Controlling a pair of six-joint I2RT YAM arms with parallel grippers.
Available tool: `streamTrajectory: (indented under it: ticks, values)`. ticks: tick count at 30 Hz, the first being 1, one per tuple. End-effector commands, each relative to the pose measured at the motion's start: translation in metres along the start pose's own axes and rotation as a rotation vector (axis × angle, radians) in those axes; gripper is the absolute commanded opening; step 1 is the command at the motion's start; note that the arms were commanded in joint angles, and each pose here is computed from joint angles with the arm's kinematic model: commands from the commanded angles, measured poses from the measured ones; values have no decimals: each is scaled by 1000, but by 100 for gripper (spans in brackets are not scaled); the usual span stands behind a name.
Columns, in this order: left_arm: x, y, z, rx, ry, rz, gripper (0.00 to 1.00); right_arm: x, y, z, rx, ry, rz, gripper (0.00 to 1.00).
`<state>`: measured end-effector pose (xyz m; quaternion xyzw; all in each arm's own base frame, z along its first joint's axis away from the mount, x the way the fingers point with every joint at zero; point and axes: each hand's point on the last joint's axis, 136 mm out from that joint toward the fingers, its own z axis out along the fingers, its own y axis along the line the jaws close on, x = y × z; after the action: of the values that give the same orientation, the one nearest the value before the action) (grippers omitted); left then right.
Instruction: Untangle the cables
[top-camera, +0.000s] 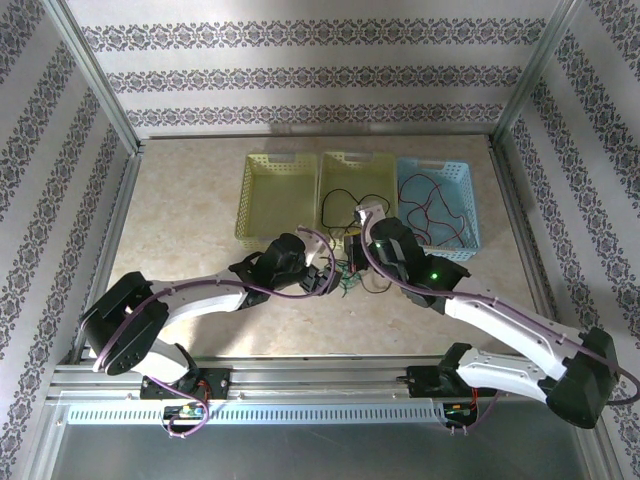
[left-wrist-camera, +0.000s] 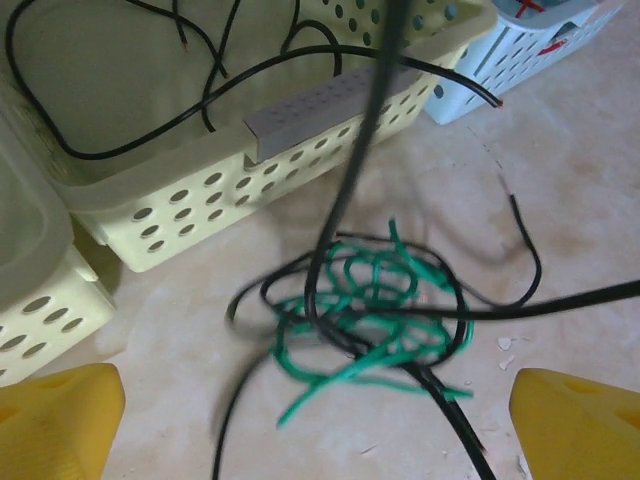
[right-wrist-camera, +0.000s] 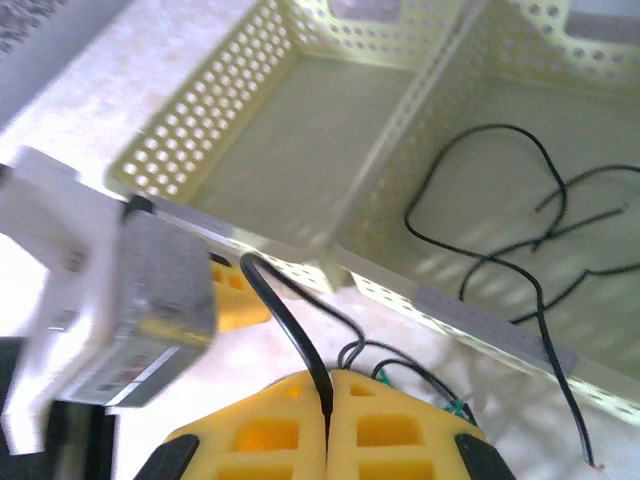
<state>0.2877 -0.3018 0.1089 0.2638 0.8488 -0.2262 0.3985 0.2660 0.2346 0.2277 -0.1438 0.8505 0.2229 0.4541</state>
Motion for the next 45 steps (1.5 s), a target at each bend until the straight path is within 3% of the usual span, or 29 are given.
streamTrajectory:
  ticks: [1, 13, 20, 23, 31, 35, 39, 45]
  values:
    - [-2, -1, 1, -14, -21, 12, 95, -44, 10, -17, -61, -122, 35, 3]
    - [37, 20, 24, -87, 48, -56, 65, -87, -10, -45, -36, -261, 176, 3]
    - [53, 46, 23, -149, 57, -145, 14, -105, -36, -72, 52, -361, 207, 3]
    - [54, 49, 21, -153, 54, -161, 4, -110, -47, -82, 93, -393, 214, 3]
    - [61, 52, 16, -168, 82, -166, 0, -138, -79, -114, 216, -536, 222, 4]
    - [62, 50, 13, -159, 92, -154, 6, -153, -94, -114, 237, -556, 253, 4]
    - [60, 48, 13, -151, 111, -147, 18, -155, -114, -89, 269, -508, 279, 4]
    - [51, 47, 7, -153, 79, -152, 21, -135, -149, -9, 281, -339, 340, 4]
